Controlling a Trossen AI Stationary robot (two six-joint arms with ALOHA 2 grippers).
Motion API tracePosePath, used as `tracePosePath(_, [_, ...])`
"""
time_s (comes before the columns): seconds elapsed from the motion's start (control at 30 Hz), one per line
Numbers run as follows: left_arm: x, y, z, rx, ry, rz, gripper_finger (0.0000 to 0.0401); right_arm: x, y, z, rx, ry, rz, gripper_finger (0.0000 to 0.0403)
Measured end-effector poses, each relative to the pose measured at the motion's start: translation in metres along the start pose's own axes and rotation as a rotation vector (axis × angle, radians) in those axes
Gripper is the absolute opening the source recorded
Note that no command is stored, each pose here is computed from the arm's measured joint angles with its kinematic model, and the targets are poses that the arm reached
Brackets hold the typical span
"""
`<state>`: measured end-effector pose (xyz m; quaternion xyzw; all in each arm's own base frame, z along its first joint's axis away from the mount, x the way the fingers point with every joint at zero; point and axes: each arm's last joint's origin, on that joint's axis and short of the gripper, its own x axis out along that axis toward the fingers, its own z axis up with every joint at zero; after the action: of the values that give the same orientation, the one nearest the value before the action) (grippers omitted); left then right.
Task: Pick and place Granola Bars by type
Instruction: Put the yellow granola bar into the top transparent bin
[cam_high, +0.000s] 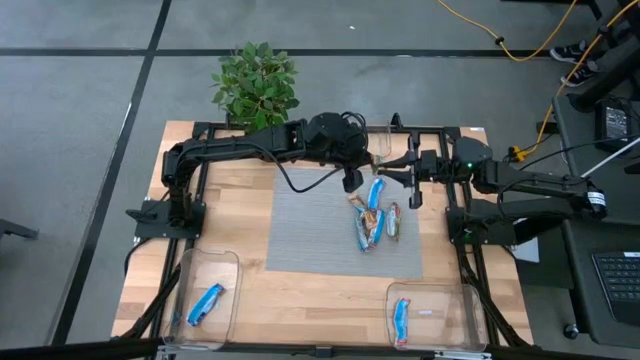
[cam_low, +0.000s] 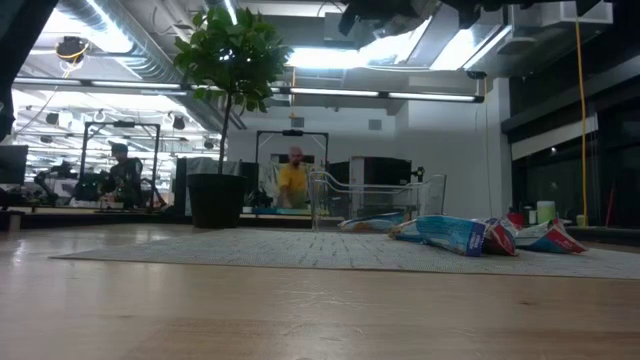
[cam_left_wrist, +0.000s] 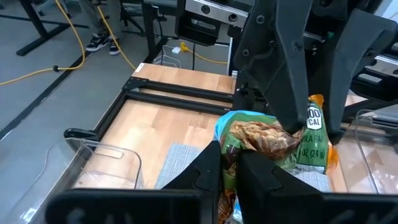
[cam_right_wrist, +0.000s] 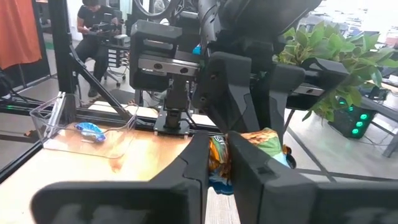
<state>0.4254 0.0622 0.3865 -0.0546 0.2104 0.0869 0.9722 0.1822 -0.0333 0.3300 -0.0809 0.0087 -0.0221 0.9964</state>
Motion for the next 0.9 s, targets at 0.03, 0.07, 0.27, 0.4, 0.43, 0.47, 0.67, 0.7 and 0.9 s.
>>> tracePosePath(0.03, [0.0, 0.0, 0.0, 0.0, 0.001, -0.007, 0.0033, 0.0, 0.0, 0.0, -0.001, 0.001, -0.006, 0.0052])
tracePosePath(0.07, [0.0, 0.0, 0.0, 0.0, 0.001, -0.008, 0.0036, 0.0, 0.0, 0.0, -0.001, 0.001, -0.009, 0.0052])
tracePosePath(0.27, [0.0, 0.0, -0.002, 0.007, 0.027, -0.031, 0.0078, 0.0, 0.0, 0.0, -0.001, 0.003, -0.008, 0.0052])
tracePosePath(0.4, [0.0, -0.001, -0.003, 0.008, 0.038, -0.029, 0.0126, 0.0, 0.0, 0.0, -0.004, 0.002, -0.008, 0.0052])
tracePosePath(0.43, [-0.001, -0.001, -0.004, 0.008, 0.041, -0.029, 0.0138, 0.0, 0.0, 0.0, -0.006, 0.001, -0.008, 0.0052])
tracePosePath(0.47, [-0.001, -0.001, -0.004, 0.008, 0.044, -0.027, 0.0151, 0.0, 0.0, 0.001, -0.007, -0.001, -0.008, 0.0052])
tracePosePath(0.67, [-0.017, -0.002, -0.001, 0.012, 0.07, -0.04, 0.0209, 0.0, -0.001, 0.001, -0.03, 0.0, -0.04, 0.0052])
tracePosePath(0.7, [-0.022, -0.002, 0.0, 0.011, 0.079, -0.055, 0.0216, 0.0, -0.002, 0.001, -0.031, 0.011, -0.066, 0.0052])
tracePosePath(0.9, [-0.053, -0.005, 0.009, 0.006, 0.066, -0.051, 0.0233, 0.0, -0.003, -0.003, -0.027, 0.052, -0.11, 0.0052])
